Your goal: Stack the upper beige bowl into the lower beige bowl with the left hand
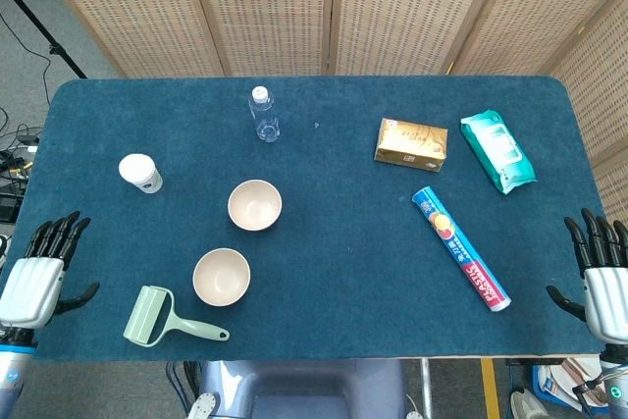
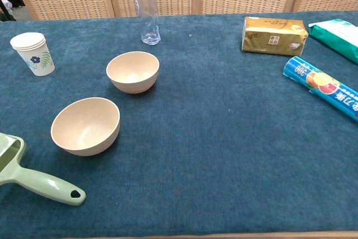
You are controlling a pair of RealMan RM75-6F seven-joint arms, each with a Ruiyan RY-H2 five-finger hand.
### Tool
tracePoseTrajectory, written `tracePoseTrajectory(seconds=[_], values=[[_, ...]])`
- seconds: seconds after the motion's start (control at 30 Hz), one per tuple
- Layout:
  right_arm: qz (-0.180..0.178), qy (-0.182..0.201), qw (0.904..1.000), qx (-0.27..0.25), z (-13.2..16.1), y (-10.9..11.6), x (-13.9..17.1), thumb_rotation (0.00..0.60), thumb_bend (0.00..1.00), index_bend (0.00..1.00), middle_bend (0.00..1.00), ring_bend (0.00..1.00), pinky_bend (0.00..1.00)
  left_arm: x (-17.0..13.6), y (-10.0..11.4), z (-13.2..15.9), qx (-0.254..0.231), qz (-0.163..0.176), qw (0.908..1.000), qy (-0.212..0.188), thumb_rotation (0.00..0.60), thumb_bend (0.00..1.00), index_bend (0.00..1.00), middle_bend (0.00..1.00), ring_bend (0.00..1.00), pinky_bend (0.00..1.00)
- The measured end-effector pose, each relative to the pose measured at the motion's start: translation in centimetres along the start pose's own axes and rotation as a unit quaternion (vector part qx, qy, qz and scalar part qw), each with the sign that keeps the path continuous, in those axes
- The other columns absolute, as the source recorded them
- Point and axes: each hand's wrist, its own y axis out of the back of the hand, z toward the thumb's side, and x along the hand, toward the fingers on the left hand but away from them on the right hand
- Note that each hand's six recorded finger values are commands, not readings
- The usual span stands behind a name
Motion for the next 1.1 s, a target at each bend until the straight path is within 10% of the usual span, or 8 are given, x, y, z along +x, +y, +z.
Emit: tracePoseTrajectory(seconds=[0.47, 0.87, 1.1], values=[[-0.002, 0.0, 0.9998, -0.021, -0.2, 0.9, 0.3, 0.6, 0.0, 0.0, 0.0, 0.0, 0.0, 1.4, -0.2, 1.0, 0.003, 0.01, 0.9992, -0.038, 0.6, 0.22, 0.0, 0.0, 0.0, 0.0], [0.027, 0.0, 0.9993, -0.027, 0.1, -0.4, -0.1, 0.6, 0.0, 0.0, 0.0, 0.0, 0.0, 13.7, -2.0, 6.9, 0.085, -0.025, 0.9835, -0.157, 0.6, 0.24, 0.01, 0.0, 0.0, 0.0], [0.039, -0.01, 0.999, -0.022, -0.2, -1.2, -0.5, 0.6, 0.0, 0.0, 0.0, 0.0, 0.0, 18.6, -5.0, 11.0, 0.079, -0.074, 0.9778, -0.179, 0.6, 0.26, 0.21, 0.0, 0.0, 0.0]])
